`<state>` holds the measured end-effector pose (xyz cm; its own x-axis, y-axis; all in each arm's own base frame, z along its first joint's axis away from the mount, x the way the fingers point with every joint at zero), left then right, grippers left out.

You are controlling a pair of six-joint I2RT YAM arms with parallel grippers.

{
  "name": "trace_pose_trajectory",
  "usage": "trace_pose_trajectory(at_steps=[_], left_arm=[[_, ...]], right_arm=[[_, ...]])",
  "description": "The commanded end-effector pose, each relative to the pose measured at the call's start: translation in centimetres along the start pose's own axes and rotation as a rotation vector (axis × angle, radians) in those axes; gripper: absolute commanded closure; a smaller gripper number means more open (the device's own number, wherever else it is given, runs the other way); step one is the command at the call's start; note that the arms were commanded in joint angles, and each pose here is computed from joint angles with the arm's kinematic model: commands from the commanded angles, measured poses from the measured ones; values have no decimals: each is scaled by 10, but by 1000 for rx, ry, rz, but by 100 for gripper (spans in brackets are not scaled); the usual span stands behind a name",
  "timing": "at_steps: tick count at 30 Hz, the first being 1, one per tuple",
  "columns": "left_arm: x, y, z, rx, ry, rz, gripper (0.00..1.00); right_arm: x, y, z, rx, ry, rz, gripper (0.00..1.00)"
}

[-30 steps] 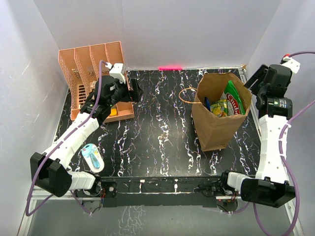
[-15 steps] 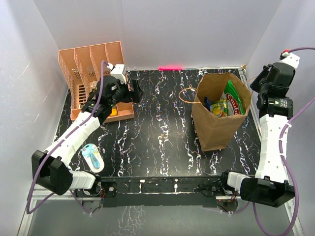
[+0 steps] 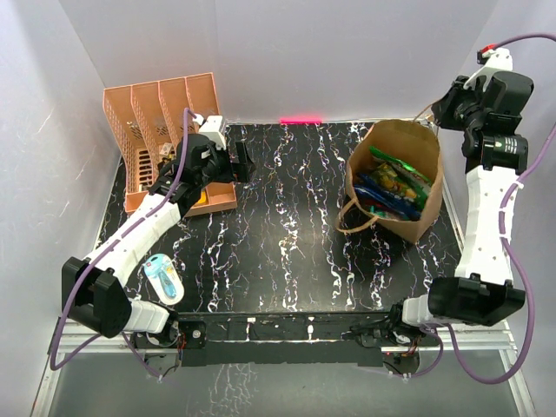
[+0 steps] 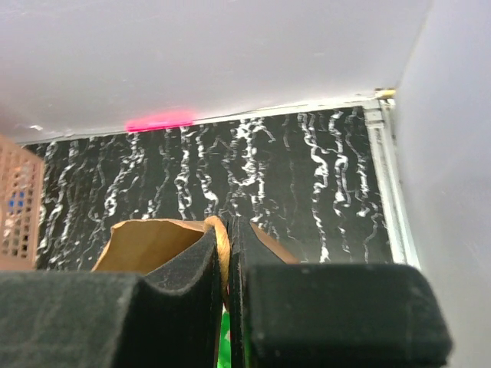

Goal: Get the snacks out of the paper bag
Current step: Adjust the paper bag at the center of the board.

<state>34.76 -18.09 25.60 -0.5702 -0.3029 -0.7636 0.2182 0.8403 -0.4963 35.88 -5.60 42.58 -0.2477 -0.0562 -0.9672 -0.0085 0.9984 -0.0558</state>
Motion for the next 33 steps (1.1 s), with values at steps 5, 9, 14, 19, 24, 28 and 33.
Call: trace_pose_trajectory(at_steps=[5, 9, 14, 19, 24, 28, 33], left_arm=[[-12, -21, -7, 87, -18, -13, 2], [-11, -35, -12, 168, 15, -33, 2], [-16, -71, -42, 333, 95, -105, 2], [-27, -114, -90, 571, 146, -182, 2], [-27, -166, -132, 807, 141, -92, 2], [-1, -211, -140, 851, 142, 67, 2], [46, -254, -124, 755, 165, 346, 2]], right_arm=[[-48, 68, -43, -495, -246, -21, 92], [-15, 85, -62, -563, -210, 45, 92], [1, 89, -76, -540, -197, 53, 92], [3, 90, -76, -546, -167, 77, 92], [2, 88, -83, -510, -156, 63, 93], [8, 87, -86, -493, -144, 52, 92], [15, 88, -92, -488, -133, 48, 92]])
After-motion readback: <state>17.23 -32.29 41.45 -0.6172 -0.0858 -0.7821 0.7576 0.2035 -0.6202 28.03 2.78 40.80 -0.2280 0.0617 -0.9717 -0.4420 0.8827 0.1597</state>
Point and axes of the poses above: each gripper's point midway between its finger pads, its own z axis out along the fingers, its own y axis along the line the jaws close on, x = y × z, the point moved 4 cm from there along -z, back along the fingers, and after that the axes turned 13 degrees about -z, right-handed, at the moved point
